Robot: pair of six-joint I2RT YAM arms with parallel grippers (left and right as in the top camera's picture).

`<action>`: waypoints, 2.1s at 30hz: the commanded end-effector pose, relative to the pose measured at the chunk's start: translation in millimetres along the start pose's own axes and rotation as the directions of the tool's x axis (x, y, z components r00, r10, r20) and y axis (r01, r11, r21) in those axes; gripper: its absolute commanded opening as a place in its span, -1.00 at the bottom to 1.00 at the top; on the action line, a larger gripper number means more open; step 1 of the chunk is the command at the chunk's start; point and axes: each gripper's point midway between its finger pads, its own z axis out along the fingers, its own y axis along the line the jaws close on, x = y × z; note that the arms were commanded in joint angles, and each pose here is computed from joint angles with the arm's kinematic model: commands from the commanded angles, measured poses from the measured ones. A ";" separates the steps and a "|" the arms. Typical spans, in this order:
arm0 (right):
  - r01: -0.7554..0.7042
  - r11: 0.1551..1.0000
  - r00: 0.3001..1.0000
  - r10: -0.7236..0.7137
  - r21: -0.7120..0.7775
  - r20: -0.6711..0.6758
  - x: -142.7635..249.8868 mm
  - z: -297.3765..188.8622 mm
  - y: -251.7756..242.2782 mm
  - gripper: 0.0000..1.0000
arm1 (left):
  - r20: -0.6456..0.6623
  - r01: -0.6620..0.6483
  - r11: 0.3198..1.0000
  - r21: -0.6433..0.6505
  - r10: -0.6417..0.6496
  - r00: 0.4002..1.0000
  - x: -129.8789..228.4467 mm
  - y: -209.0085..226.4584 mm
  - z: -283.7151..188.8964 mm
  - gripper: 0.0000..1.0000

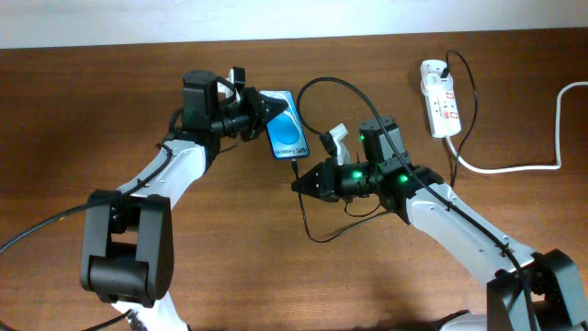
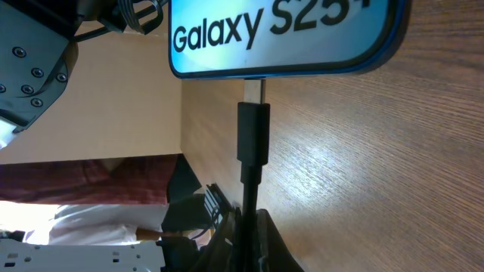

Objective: Plug charger to phone and switch on socket

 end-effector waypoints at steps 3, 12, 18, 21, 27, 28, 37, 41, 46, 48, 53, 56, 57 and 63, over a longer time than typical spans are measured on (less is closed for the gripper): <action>0.028 1.000 1.000 -0.028 -0.001 0.010 -5.0 2.0 4.9 -0.92 | -0.022 -0.032 0.999 0.043 0.033 0.999 5.2 -18.9 -5.0 -1.00; 0.026 1.000 1.000 -0.026 -0.001 -0.003 -1.0 4.4 5.9 -0.92 | -0.020 -0.034 0.998 0.050 0.035 0.999 5.9 -21.9 -3.3 -1.00; 0.025 1.000 1.000 -0.025 0.002 -0.001 -2.6 6.1 3.2 -0.92 | -0.026 -0.031 0.998 0.052 0.032 0.999 7.3 -22.5 -2.8 -1.00; 0.029 1.000 1.000 -0.029 -0.008 0.009 -5.7 6.2 6.0 -0.92 | -0.035 -0.032 0.998 0.056 0.034 0.999 9.5 -23.4 -2.1 -1.00; 0.034 0.999 0.999 -0.034 -0.027 0.001 -4.8 6.0 9.7 -0.92 | -0.037 -0.033 0.998 0.056 0.035 0.999 10.3 -23.8 -1.5 -1.00; 0.033 0.999 0.999 -0.033 -0.035 -0.007 -3.3 5.9 10.9 -0.92 | -0.030 -0.032 0.998 0.054 0.034 0.999 8.6 -23.0 -2.1 -1.00; 0.019 0.999 0.999 -0.021 -0.048 -0.036 2.8 5.7 12.1 -0.92 | 0.014 -0.043 0.998 0.055 0.043 0.999 -4.6 -22.3 -8.5 -1.00; 0.019 0.999 0.999 -0.021 -0.051 -0.039 3.3 5.7 12.5 -0.92 | 0.018 -0.043 0.998 0.053 0.042 0.999 -5.3 -21.9 -8.5 -1.00; 0.036 0.997 0.998 -0.039 -0.064 -0.048 5.1 5.3 14.8 -0.92 | 0.018 -0.043 0.998 0.053 0.042 0.999 -5.3 -21.9 -8.5 -1.00; 0.044 0.997 0.998 -0.047 -0.064 -0.046 5.0 5.0 15.4 -0.92 | 0.018 -0.043 0.998 0.053 0.042 0.999 -5.3 -21.9 -8.5 -1.00; 0.047 0.996 0.997 -0.051 -0.073 -0.053 6.3 4.8 16.7 -0.92 | 0.018 -0.043 0.998 0.053 0.042 0.999 -5.3 -21.9 -8.5 -1.00; 0.043 0.993 0.996 -0.052 -0.113 -0.077 9.0 0.5 21.5 -0.92 | 0.018 -0.043 0.998 0.053 0.042 0.999 -5.4 -21.9 -8.5 -1.00; 0.039 0.993 0.997 -0.047 -0.113 -0.068 6.0 -2.8 19.7 -0.92 | 0.019 -0.045 0.998 0.054 0.044 0.999 -5.8 -22.2 -8.8 -1.00; 0.047 0.991 0.996 -0.055 -0.126 -0.065 3.5 -10.9 16.3 -0.92 | 0.027 -0.064 0.995 0.080 0.063 0.998 -9.9 -28.1 -12.2 -1.00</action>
